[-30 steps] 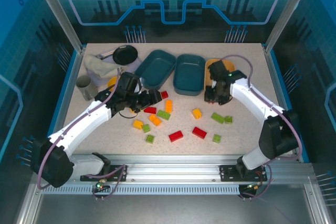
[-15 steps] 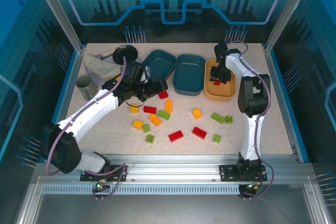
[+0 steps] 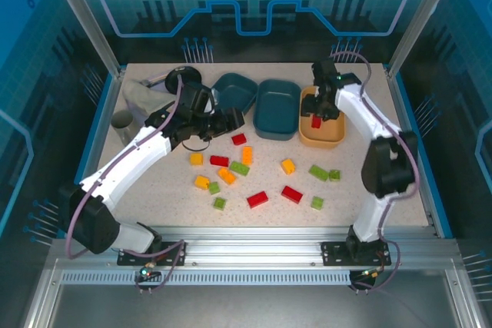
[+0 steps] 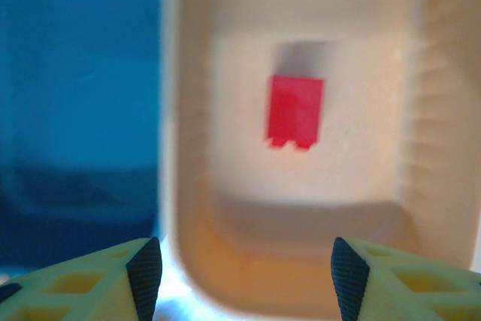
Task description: Sort the legos into containers by color
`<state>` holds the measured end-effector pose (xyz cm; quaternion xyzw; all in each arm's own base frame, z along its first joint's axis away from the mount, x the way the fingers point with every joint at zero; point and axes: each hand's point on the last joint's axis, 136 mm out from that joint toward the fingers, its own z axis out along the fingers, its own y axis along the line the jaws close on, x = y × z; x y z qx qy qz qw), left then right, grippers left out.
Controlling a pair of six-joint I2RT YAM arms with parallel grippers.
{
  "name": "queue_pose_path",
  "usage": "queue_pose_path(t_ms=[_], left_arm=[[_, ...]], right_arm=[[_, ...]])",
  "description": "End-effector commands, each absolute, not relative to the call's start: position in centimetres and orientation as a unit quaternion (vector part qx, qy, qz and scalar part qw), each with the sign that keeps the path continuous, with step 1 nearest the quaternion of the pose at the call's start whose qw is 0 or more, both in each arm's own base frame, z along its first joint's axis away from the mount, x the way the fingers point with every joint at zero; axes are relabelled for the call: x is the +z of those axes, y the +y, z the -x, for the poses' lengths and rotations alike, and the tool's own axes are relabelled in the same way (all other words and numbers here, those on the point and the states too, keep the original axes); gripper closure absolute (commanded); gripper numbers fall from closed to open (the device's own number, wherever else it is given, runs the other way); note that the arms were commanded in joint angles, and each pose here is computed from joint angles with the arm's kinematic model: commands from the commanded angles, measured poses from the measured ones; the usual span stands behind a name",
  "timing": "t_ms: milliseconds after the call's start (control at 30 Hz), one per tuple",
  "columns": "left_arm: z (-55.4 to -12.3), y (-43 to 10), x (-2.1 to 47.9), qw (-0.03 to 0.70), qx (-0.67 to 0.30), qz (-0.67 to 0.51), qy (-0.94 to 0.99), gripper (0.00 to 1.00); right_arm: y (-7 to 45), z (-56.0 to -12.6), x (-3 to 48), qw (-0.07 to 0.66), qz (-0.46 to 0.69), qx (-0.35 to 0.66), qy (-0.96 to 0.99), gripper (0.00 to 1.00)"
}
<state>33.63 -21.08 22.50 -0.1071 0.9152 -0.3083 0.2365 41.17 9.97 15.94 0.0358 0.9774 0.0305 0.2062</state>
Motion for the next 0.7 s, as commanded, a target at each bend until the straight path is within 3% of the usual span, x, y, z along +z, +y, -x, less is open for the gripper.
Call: queue_pose_path(t_ms=[0, 167, 333, 667], left_arm=[[-32.1, -17.2, 21.2, 0.218, -0.237, 0.146, 0.935, 0.20], [-30.7, -13.1, 17.6, 0.170, -0.211, 0.261, 0.926, 0.20], [-29.0, -10.4, 13.8, 0.112, -0.167, 0.377, 0.904, 0.23], [-30.3, -8.5, 7.6, 0.052, -0.134, 0.587, 0.796, 0.22]], right_arm=[[14.7, -38.1, 18.6, 0.263, 0.050, 0.071, 0.961, 0.36], [22.9, -30.6, 20.6, 0.324, 0.203, 0.179, 0.907, 0.28], [26.0, -25.1, 19.1, 0.352, 0.292, 0.209, 0.864, 0.25], [28.9, -23.3, 17.9, 0.351, 0.363, 0.239, 0.829, 0.22]])
